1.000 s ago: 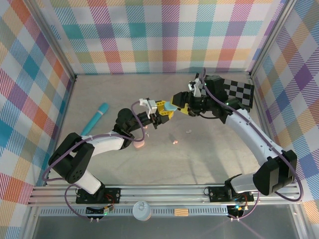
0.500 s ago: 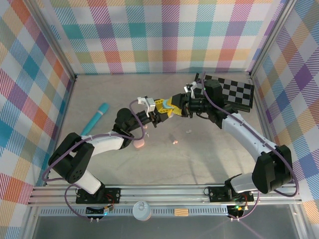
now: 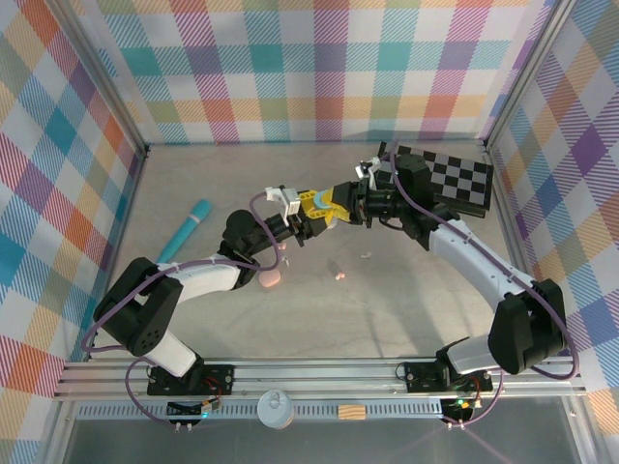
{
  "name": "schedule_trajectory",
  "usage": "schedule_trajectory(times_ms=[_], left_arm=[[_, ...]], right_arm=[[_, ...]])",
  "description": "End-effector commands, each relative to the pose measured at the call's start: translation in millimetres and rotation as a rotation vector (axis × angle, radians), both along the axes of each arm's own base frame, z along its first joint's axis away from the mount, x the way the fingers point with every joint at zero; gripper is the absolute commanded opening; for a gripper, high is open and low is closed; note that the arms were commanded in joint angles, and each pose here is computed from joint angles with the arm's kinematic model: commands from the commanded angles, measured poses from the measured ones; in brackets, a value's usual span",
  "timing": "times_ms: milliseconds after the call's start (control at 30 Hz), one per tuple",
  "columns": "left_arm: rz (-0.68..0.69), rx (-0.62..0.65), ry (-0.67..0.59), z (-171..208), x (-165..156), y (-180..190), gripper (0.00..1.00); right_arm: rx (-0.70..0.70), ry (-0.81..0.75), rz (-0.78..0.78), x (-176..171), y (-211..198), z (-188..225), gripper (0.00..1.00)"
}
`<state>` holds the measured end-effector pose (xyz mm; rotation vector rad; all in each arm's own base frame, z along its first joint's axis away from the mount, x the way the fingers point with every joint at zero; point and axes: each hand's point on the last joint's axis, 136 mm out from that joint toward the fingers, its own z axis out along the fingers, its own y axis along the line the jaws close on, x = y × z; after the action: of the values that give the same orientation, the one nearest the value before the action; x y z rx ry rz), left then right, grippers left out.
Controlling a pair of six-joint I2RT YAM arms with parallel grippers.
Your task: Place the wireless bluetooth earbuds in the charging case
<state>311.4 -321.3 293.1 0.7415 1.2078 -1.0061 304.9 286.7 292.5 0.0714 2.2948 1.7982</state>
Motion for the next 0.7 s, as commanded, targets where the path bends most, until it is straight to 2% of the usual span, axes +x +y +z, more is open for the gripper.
schedule_trajectory(times_ms=[0, 200, 300, 467, 667], left_arm=[[-0.039, -0.036, -0.111, 28.2, -20.2, 3.9, 0.56], [0.001, 0.037, -0.078, 8.7, -21.8, 11.2, 0.88], [0.033, 0.132, -0.028, -17.4, -20.2, 14.8, 0.99], [0.108, 0.321, 0.073, -57.8, -20.6, 26.9, 1.00], [0.161, 0.431, 0.142, -75.7, -23.3, 38.2, 1.00]], right_arm=[[-0.080, -0.092, -0.054, 7.2, -9.5, 3.0, 0.18], [-0.190, -0.128, -0.136, 25.9, -23.1, -18.4, 0.17], [-0.264, -0.123, -0.190, 45.6, -34.3, -40.3, 0.17], [-0.365, -0.083, -0.280, 88.9, -58.3, -88.6, 0.18], [-0.502, 0.034, -0.331, 134.2, -87.2, -165.3, 0.19]])
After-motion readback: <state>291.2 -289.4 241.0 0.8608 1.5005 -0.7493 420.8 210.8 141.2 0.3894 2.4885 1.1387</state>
